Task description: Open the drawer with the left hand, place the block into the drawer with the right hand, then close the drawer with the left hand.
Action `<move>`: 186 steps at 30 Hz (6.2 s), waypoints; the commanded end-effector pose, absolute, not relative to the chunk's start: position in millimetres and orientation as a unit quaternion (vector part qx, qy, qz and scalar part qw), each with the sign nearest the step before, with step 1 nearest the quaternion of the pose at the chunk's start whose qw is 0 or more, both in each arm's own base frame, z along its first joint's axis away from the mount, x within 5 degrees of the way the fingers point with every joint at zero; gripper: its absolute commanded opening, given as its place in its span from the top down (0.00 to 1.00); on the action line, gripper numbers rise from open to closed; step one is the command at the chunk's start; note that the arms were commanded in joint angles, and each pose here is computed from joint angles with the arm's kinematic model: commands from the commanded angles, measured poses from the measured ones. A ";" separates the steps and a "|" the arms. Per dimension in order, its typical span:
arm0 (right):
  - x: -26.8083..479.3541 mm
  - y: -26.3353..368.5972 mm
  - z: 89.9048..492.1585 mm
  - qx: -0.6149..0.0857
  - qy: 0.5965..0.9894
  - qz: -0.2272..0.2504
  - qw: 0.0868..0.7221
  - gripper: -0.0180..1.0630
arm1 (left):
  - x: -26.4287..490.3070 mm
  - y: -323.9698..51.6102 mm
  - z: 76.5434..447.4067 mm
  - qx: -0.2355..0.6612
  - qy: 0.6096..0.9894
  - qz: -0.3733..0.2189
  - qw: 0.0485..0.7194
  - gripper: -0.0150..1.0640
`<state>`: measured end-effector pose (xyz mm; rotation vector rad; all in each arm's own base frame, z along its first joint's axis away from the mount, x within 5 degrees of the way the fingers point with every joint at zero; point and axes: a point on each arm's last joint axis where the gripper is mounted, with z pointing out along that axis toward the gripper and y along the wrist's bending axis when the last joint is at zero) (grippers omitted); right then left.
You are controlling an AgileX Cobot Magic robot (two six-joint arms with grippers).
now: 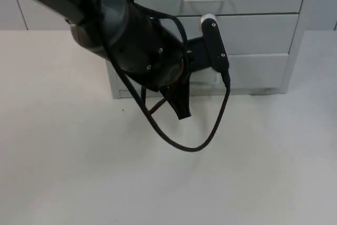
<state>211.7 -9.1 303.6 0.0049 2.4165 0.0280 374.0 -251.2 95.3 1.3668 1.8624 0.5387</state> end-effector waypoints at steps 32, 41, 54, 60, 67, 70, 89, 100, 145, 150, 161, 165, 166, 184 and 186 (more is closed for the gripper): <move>210.1 -8.2 305.2 0.002 0.933 0.013 0.361 0.38 | 269.0 -224.8 205.1 0.449 0.868 -0.054 0.204 0.99; 210.2 -7.8 305.2 0.003 0.932 0.016 0.361 0.38 | 278.1 -112.8 218.6 0.258 0.940 -0.065 0.214 0.99; 210.2 -7.8 305.2 0.003 0.932 0.016 0.361 0.38 | 258.1 -9.2 247.9 0.026 0.962 -0.082 0.259 0.99; 210.2 -7.8 305.2 0.003 0.932 0.016 0.361 0.38 | 246.4 2.2 267.3 0.001 0.953 -0.081 0.291 0.99; 207.0 -7.5 307.8 -0.001 0.931 0.014 0.364 0.38 | 229.4 0.6 288.1 0.012 0.944 -0.077 0.321 0.99; 198.9 -7.0 316.3 -0.005 0.924 0.012 0.383 0.38 | 218.9 -0.3 300.2 0.017 0.937 -0.074 0.342 0.99; 74.4 3.8 362.9 -0.023 0.833 0.006 0.553 0.38 | 79.9 -13.0 333.6 0.035 0.831 -0.061 0.551 0.99; 19.6 12.8 338.8 -0.078 0.811 0.011 0.580 0.38 | 19.5 -18.8 332.4 0.056 0.785 -0.048 0.615 0.99; -6.8 -3.2 279.6 -0.083 0.850 0.033 0.519 0.38 | -4.4 -7.2 290.1 -0.004 0.825 -0.003 0.564 0.99; -6.8 -3.2 279.6 -0.083 0.850 0.033 0.519 0.38 | -5.1 -7.2 277.3 -0.011 0.854 -0.009 0.520 0.99; -6.8 -3.2 279.6 -0.083 0.850 0.033 0.519 0.38 | -4.6 -3.8 274.5 -0.040 0.857 -0.003 0.513 0.99; -6.8 -3.2 279.6 -0.083 0.850 0.033 0.519 0.38 | -4.5 -4.8 274.6 -0.034 0.858 -0.006 0.513 0.98; -6.8 -3.2 279.6 -0.083 0.850 0.032 0.519 0.38 | -4.5 -6.1 274.6 -0.026 0.858 -0.009 0.514 0.96; -6.9 -2.9 279.6 -0.084 0.850 0.034 0.518 0.01 | -4.4 -6.0 274.7 -0.034 0.857 -0.014 0.514 0.01; -6.9 -2.9 279.6 -0.084 0.850 0.034 0.518 0.01 | -4.4 -6.0 274.7 -0.034 0.857 -0.014 0.514 0.01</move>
